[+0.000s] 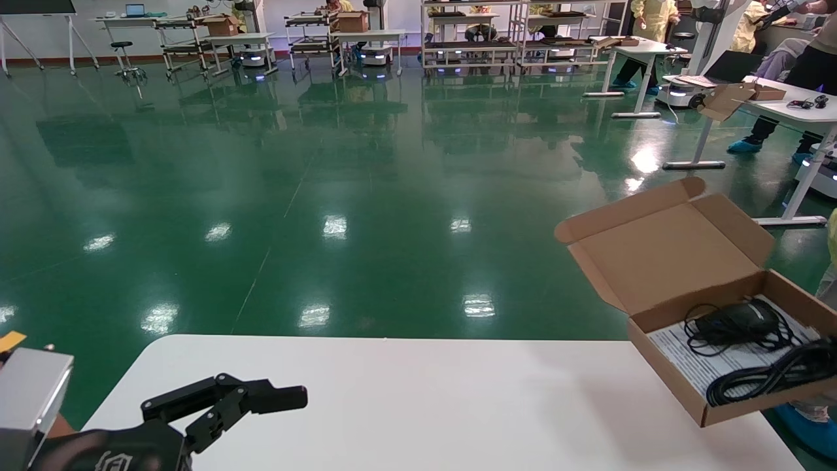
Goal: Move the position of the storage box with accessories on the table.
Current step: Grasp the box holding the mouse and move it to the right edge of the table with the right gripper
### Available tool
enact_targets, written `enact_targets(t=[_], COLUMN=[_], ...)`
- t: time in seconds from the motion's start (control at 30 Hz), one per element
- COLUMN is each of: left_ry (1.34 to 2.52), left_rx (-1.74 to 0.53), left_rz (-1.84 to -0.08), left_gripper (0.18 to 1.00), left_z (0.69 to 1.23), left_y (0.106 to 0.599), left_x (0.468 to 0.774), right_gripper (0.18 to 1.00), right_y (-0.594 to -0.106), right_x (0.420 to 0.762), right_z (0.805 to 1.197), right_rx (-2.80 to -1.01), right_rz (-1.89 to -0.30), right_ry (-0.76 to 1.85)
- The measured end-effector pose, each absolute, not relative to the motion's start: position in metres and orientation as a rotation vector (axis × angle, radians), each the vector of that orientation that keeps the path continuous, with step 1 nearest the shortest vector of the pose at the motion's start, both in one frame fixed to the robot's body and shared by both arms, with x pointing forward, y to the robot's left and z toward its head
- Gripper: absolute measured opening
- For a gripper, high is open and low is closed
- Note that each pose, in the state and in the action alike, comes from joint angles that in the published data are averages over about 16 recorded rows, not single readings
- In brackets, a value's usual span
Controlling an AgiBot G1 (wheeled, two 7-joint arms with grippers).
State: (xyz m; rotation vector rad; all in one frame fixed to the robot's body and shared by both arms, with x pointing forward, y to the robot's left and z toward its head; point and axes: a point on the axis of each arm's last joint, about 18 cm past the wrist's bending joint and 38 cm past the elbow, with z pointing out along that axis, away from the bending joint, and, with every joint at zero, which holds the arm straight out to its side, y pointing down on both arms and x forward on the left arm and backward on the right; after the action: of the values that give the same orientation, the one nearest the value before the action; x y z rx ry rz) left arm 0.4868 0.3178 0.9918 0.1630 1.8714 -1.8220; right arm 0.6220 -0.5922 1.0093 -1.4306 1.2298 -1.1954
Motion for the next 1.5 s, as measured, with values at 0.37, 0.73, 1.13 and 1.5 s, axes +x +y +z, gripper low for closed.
enact_targets(t=[0.37, 0.73, 1.13, 1.5], left_ry=[1.871, 1.871, 1.871, 1.871], left_rx=[0.163, 0.163, 0.163, 0.163], left_rz=[-1.822, -1.822, -1.822, -1.822], left_gripper=[1.0, 1.0, 1.0, 1.0], left_z=[0.992, 0.992, 0.992, 0.992], left_y=[0.318, 0.318, 0.318, 0.318], left_x=[0.487, 0.487, 0.487, 0.487], right_gripper=[0.205, 0.205, 0.205, 0.205], right_y=[-0.598, -0.592, -0.594, -0.601], right_x=[0.623, 0.629, 0.624, 0.617], right_z=[0.961, 0.919, 0.886, 0.869], right_rx=[-1.409, -1.393, -1.393, -1.388], right_rz=[-1.137, -1.073, -1.045, -1.041], right_ry=[1.298, 1.339, 1.368, 1.39])
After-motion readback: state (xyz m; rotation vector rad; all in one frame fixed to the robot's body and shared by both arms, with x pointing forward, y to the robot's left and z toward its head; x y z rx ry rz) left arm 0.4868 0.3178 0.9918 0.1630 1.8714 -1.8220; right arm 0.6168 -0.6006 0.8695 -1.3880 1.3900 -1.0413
